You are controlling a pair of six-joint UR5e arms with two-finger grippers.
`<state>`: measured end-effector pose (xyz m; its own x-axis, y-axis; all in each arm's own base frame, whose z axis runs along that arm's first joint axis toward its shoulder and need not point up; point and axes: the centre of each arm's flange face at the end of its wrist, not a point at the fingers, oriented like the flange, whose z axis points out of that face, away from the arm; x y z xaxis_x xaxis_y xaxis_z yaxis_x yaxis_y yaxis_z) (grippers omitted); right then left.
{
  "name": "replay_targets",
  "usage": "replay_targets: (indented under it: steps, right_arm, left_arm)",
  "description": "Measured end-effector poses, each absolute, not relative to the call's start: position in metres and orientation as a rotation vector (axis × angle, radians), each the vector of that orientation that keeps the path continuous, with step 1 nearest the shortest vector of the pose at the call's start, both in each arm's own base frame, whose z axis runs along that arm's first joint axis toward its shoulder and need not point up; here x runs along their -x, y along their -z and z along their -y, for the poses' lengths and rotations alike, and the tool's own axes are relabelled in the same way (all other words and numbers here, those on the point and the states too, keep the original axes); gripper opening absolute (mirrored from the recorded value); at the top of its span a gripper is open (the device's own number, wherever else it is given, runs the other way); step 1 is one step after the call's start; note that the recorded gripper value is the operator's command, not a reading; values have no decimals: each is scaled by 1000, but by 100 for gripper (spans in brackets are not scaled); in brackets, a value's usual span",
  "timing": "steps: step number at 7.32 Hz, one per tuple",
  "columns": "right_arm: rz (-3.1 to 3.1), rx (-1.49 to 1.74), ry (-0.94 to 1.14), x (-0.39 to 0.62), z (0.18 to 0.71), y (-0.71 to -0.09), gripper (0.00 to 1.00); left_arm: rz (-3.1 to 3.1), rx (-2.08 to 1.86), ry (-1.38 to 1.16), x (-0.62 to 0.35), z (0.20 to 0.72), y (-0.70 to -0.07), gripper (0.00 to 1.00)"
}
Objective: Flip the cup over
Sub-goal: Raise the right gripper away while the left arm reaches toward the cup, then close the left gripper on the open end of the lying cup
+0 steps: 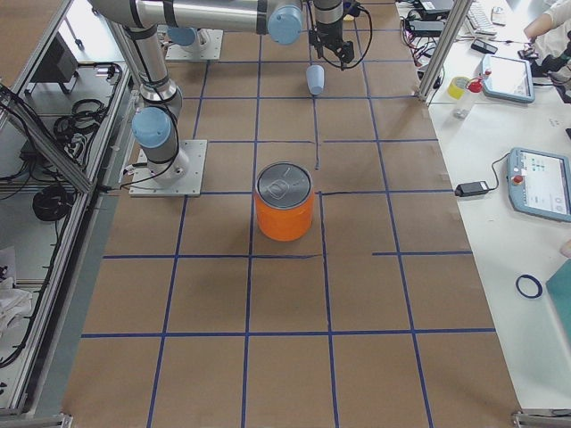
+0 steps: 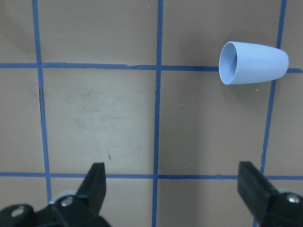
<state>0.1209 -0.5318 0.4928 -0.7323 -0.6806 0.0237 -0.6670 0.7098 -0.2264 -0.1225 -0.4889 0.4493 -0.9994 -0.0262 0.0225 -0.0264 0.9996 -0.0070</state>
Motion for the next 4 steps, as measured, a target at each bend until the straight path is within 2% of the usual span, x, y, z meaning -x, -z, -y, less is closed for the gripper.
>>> replay_targets:
  steps: [4]
  right_arm:
    - [-3066,507,310,-55,483,-546,100]
  left_arm:
    - [2915,79,97,137,555,-311,100]
